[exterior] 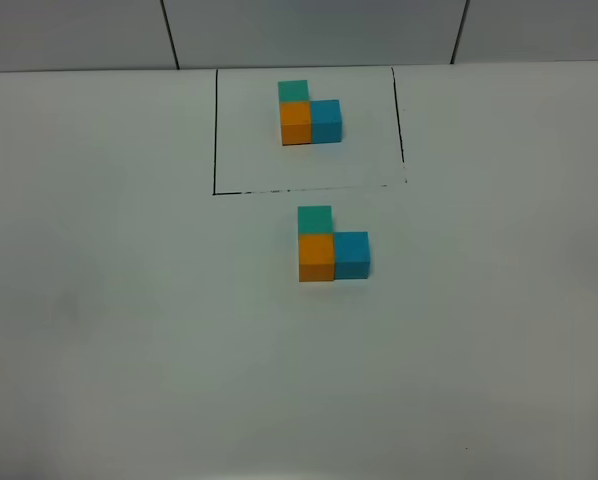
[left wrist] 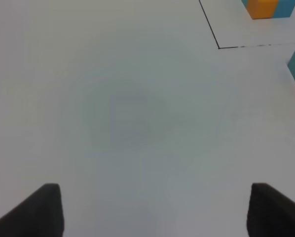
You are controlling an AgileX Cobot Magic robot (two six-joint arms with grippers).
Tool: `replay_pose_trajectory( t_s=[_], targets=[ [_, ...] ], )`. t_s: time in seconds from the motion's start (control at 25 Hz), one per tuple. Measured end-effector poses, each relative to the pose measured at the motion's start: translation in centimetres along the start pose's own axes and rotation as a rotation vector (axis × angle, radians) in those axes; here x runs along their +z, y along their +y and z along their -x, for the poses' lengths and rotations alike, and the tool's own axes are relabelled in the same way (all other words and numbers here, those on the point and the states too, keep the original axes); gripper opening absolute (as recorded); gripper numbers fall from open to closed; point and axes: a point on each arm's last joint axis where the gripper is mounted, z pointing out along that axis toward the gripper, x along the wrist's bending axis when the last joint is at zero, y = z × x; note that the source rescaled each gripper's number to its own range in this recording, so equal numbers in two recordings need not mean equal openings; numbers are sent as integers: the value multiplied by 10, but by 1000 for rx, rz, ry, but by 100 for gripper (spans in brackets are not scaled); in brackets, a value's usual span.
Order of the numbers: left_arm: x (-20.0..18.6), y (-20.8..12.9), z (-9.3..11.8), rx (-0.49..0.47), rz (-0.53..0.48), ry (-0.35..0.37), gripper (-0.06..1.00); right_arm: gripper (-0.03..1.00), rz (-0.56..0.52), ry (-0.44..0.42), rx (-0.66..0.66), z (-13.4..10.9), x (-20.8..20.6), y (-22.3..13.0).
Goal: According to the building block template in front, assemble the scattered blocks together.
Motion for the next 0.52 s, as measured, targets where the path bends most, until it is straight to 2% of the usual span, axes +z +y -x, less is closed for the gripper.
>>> replay_pose_trajectory(
  t_s=[0.52],
  targets=[
    [0,0,0,0,0,0,70,67,0,0,0,0,0,0]
  ],
)
